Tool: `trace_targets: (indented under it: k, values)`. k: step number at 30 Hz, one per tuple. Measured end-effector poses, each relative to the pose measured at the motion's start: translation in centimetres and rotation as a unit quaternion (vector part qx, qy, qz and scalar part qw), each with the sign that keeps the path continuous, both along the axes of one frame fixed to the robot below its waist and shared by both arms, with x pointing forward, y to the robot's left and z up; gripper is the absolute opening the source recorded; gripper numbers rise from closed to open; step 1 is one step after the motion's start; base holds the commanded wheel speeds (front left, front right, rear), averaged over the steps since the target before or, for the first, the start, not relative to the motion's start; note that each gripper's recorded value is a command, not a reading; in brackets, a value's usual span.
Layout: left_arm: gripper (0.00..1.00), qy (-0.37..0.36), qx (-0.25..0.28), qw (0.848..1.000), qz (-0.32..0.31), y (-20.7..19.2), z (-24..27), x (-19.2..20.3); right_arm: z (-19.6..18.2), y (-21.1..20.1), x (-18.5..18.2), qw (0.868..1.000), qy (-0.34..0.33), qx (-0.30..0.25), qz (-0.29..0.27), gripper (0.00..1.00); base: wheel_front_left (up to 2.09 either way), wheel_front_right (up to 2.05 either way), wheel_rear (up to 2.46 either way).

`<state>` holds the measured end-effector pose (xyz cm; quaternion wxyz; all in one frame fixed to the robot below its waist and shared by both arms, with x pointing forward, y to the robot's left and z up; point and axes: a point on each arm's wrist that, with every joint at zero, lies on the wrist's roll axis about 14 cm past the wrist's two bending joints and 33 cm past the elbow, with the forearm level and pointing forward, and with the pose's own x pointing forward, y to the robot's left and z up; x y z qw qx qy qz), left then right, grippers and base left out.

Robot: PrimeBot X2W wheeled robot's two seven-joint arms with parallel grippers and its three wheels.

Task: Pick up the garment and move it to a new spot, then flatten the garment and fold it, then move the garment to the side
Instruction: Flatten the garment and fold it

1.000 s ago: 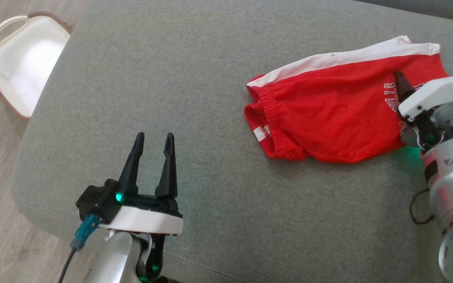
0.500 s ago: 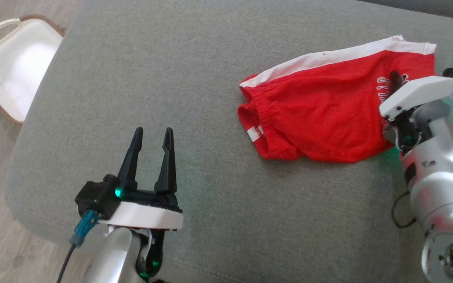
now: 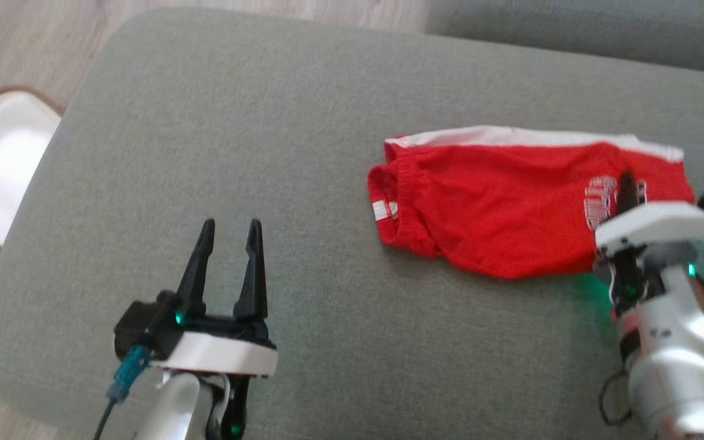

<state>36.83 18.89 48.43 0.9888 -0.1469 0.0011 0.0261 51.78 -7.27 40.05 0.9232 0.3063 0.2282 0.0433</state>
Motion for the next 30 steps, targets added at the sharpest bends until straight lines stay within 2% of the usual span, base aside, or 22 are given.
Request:
trace_targets:
  k: [6, 9, 14, 18, 22, 30]
  values:
    - [1.0, -0.005, -0.001, 1.0, -0.013, -1.0, 0.2, -1.3, -0.8, -3.9, -3.7, 0.998, 0.003, 0.007, -0.061, 0.0, 0.0, 0.0, 0.0]
    - [1.0, -0.009, -0.001, 1.0, -0.015, -1.2, 0.4, -1.7, -1.3, -4.5, -5.3, 0.997, 0.012, 0.016, -0.072, 0.0, 0.0, 0.0, 0.0]
    - [1.0, -0.008, -0.001, 1.0, -0.017, -1.3, 0.3, -1.7, -1.2, -4.4, -5.6, 0.997, 0.005, 0.015, -0.073, 0.0, 0.0, 0.0, 0.0]
    - [1.0, -0.007, 0.002, 1.0, -0.016, -1.1, 0.2, -1.9, -0.8, -3.2, -4.9, 0.998, -0.007, 0.009, -0.057, 0.0, 0.0, 0.0, 0.0]
    - [1.0, -0.007, 0.004, 1.0, -0.008, -0.6, 0.2, -2.2, 1.4, -0.6, -3.4, 0.999, -0.038, 0.012, -0.024, 0.0, 0.0, 0.0, 0.0]
    - [1.0, -0.013, 0.005, 1.0, 0.015, 0.8, 0.7, -3.2, 5.3, 6.9, -3.3, 0.992, -0.09, 0.035, 0.086, 0.0, 0.0, 0.0, 0.0]
